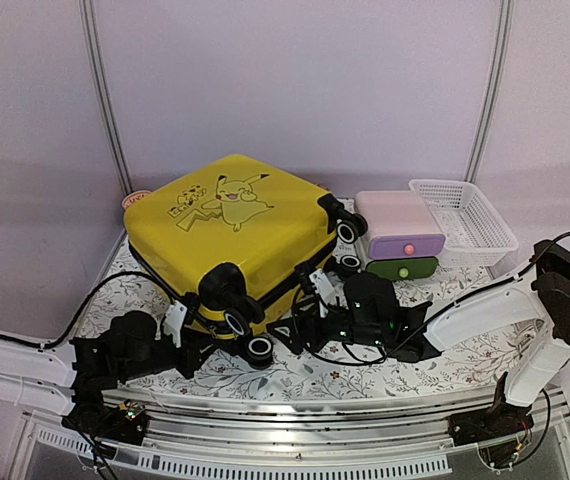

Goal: Open, take out, and arrange the luggage
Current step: Pick up the zipper from the luggage.

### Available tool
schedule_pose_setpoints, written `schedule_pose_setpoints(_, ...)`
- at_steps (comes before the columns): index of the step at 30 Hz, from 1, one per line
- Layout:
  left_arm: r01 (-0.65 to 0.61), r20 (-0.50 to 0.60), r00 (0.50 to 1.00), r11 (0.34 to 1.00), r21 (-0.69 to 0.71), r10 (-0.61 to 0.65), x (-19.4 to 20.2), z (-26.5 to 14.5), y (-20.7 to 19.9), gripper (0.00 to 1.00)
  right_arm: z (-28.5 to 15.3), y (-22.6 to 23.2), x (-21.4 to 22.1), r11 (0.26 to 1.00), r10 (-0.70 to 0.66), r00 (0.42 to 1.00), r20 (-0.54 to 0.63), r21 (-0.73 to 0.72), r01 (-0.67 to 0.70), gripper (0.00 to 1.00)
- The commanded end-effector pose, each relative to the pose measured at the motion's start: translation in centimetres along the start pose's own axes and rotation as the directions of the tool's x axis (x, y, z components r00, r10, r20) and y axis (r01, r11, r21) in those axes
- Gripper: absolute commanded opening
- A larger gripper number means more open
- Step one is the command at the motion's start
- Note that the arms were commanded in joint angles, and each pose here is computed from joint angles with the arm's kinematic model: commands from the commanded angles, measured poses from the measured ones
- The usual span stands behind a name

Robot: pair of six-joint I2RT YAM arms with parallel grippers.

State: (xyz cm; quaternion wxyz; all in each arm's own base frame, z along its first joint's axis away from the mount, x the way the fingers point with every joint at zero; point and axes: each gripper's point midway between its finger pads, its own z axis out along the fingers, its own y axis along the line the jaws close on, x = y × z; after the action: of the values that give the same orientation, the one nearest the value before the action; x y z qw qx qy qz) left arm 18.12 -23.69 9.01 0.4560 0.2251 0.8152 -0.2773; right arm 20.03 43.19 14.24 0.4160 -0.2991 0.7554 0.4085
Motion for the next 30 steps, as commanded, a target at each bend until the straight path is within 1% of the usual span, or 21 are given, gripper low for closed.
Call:
schedule_pose_setpoints(1,0.010,0.093,0.996,1.000,0.030,-0.013,-3.6,-0.3,-1.3,0.15,-0.1,0.6,-1.0,1.000,0.005,0.999,0.034,-0.010,-0.004,0.89)
schedule_pose_setpoints(5,0.029,0.132,0.991,0.998,0.048,-0.035,-4.5,-0.7,-1.5,0.14,-0.2,0.4,-0.8,1.000,0.004,0.999,0.033,-0.003,-0.004,0.89)
schedule_pose_setpoints(8,0.047,0.127,0.991,0.999,0.020,-0.049,-4.3,-0.8,-1.0,0.21,-0.3,0.3,-0.7,1.000,0.005,1.000,0.029,-0.003,-0.005,0.89)
schedule_pose_setpoints(9,0.053,0.125,0.991,0.998,0.015,-0.054,-4.1,-0.8,-0.8,0.22,-0.2,0.4,-0.7,1.000,0.004,1.000,0.029,-0.005,-0.004,0.89)
schedule_pose_setpoints(10,0.059,0.134,0.989,0.998,0.020,-0.062,-4.1,-0.9,-0.8,0.23,-0.2,0.4,-0.7,1.000,0.004,1.000,0.029,-0.004,-0.004,0.89)
schedule_pose_setpoints(12,0.079,0.162,0.983,0.997,0.025,-0.082,-4.6,-1.1,-0.8,0.30,-0.3,0.4,-0.7,1.000,0.000,1.000,0.029,-0.002,0.000,0.89)
schedule_pose_setpoints(14,0.115,0.183,0.976,0.993,0.013,-0.116,-4.9,-1.2,-0.4,0.33,-0.4,0.3,-0.8,1.000,-0.002,0.999,0.032,0.000,0.002,0.89)
schedule_pose_setpoints(17,0.158,0.194,0.969,0.987,-0.009,-0.153,-5.0,-1.0,0.1,0.32,-0.5,0.2,-0.7,1.000,0.000,0.999,0.032,0.004,0.000,0.89)
schedule_pose_setpoints(25,0.218,0.181,0.962,0.975,-0.051,-0.206,-4.9,0.2,0.3,0.29,-0.7,0.2,-0.6,1.000,0.006,0.999,0.033,0.005,-0.006,0.89)
schedule_pose_setpoints(28,0.225,0.213,0.954,0.973,-0.042,-0.212,-5.5,0.1,-0.5,0.33,-0.7,0.1,-0.5,1.000,0.010,0.999,0.031,0.006,-0.010,0.89)
schedule_pose_setpoints(30,0.201,0.243,0.952,0.979,-0.036,-0.186,-5.8,-0.3,-1.1,0.35,-0.8,0.1,-0.5,1.000,0.012,0.999,0.031,0.005,-0.012,0.89)
